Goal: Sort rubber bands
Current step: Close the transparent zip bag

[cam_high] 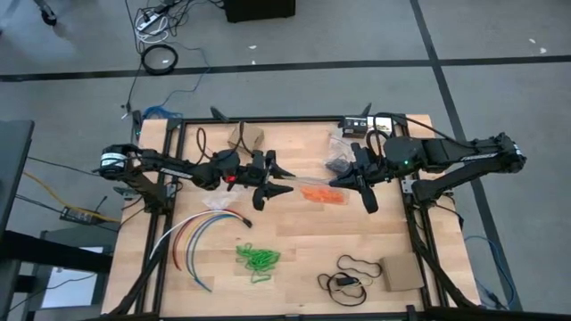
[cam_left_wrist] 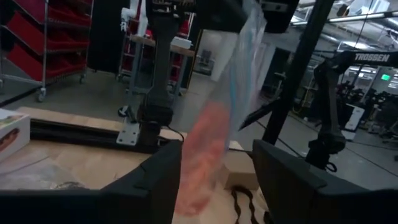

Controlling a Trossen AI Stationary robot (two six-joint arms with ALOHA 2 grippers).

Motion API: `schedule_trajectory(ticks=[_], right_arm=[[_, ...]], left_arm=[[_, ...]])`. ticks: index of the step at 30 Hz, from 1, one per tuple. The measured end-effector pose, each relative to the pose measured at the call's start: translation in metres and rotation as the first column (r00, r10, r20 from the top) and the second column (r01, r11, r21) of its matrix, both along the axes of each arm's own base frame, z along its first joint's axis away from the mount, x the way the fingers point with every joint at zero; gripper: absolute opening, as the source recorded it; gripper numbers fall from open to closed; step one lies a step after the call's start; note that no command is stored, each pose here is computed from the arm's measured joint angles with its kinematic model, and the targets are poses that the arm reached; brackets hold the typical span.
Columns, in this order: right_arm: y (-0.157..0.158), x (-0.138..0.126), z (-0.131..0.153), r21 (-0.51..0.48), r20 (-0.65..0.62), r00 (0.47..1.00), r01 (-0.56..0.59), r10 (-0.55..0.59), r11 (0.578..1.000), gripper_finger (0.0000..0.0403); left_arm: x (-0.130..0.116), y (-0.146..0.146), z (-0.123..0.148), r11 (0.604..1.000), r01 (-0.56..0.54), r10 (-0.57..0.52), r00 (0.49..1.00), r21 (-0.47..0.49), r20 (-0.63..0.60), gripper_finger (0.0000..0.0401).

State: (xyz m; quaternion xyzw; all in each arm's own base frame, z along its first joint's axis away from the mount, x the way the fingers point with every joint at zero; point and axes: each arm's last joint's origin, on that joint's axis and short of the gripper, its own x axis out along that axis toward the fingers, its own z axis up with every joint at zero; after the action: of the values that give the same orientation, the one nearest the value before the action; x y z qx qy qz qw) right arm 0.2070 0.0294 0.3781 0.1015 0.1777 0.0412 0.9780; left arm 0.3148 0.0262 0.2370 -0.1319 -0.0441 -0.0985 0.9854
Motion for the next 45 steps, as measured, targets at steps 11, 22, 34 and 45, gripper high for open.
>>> schedule_trajectory(ticks=[11,22,34,45], right_arm=[[-0.0002,-0.0003,-0.0012,-0.005,-0.012,1.0,0.004,-0.004,1.0,0.0],[-0.0003,-0.0007,-0.0024,-0.009,-0.025,1.0,0.007,-0.007,1.0,0.0],[-0.0004,-0.0011,-0.0034,-0.008,-0.037,0.999,0.008,-0.008,1.0,0.0],[-0.0005,-0.0018,-0.005,-0.003,-0.055,0.998,0.01,-0.01,1.0,0.0]], left_arm=[[-0.0004,0.0002,0.0031,1.0,0.002,-0.002,1.0,-0.002,0.031,0.0203],[0.0,0.0002,-0.0003,1.0,0.0,0.0,1.0,0.01,-0.002,0.0153],[-0.0001,0.0001,-0.0003,1.0,0.008,-0.008,1.0,0.013,-0.001,0.0066],[-0.0005,0.0016,-0.0001,0.999,0.038,-0.038,0.999,-0.002,-0.004,0.0066]])
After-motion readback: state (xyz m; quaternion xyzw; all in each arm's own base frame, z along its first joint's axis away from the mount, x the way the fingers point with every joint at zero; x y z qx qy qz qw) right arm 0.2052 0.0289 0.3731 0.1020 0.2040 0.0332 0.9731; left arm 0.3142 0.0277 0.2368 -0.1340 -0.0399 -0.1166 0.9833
